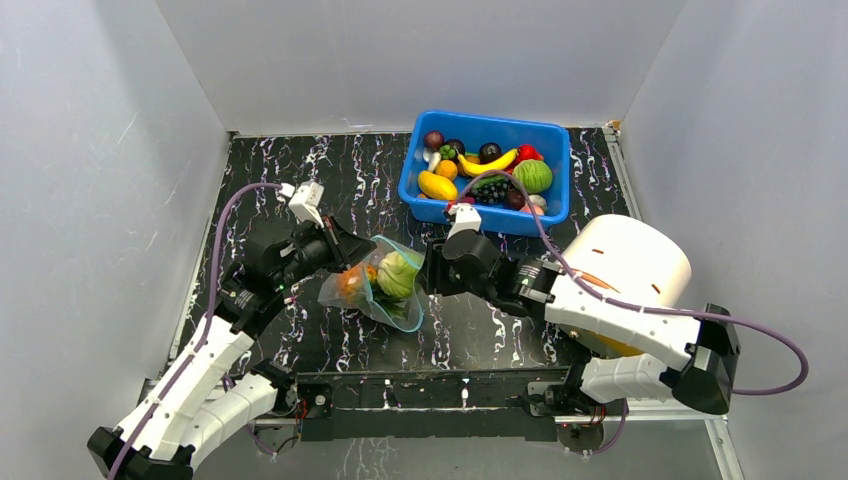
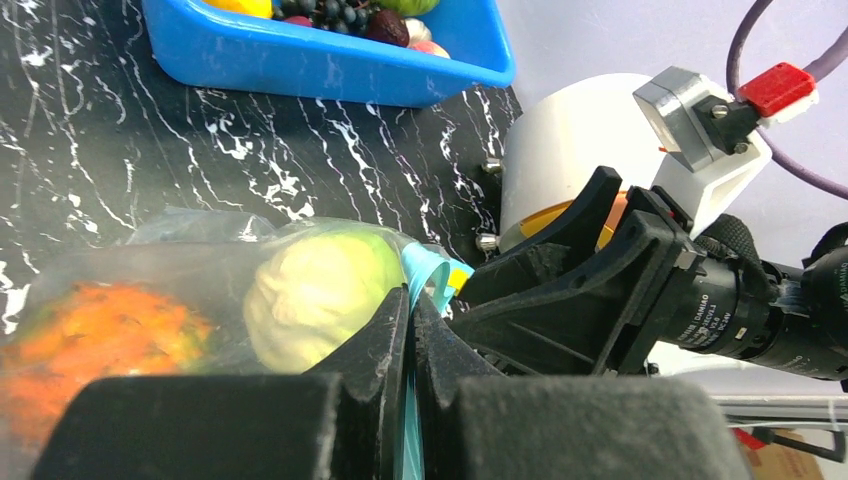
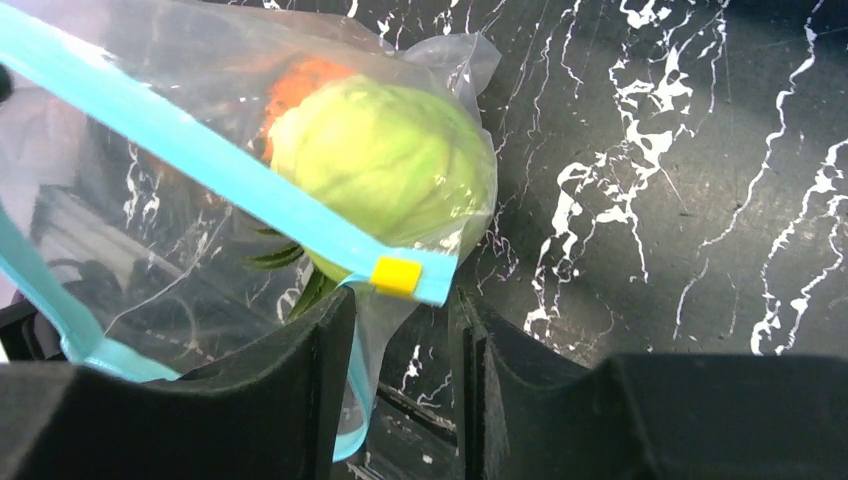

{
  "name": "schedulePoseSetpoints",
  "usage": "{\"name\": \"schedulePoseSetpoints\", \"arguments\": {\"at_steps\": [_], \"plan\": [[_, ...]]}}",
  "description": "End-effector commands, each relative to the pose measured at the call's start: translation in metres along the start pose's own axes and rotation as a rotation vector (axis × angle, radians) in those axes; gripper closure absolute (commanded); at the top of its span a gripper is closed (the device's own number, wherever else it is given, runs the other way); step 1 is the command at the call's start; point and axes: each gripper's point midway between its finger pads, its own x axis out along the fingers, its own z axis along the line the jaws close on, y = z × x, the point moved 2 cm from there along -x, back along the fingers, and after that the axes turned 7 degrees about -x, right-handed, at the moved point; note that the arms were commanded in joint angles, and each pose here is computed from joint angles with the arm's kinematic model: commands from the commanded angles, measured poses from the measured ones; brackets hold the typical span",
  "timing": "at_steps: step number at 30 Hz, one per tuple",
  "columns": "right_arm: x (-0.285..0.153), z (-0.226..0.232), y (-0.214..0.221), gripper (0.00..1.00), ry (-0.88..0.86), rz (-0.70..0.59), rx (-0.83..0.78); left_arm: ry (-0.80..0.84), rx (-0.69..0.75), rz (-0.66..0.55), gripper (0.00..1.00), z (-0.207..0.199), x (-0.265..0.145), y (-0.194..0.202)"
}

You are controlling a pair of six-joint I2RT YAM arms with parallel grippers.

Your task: Place the food in the zip-top bag and seal the zipper

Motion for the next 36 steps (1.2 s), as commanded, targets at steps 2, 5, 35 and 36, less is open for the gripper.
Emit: {"name": "schedulePoseSetpoints", "arguments": {"at_steps": [2,5,35,36], "plan": [[0.009,0.028,-0.032,0.66,-0.101,-0.11,0.047,0.066,0.091,-0.104,1.0,-0.031,-0.018,-0.031],[0.016,0.032,-0.028,0.75,-0.121,-0.102,0.058,0.069,0.095,-0.091,1.0,-0.032,-0.018,-0.03],[0.073,-0.15,-0.202,0.55,0.342,-0.223,-0.439,0.093,0.473,0.017,1.0,0.037,-0.019,0.042],[0.081,-0.156,-0.202,0.55,0.352,-0.204,-0.454,0.098,0.474,0.014,1.0,0.037,-0.019,0.042]]}}
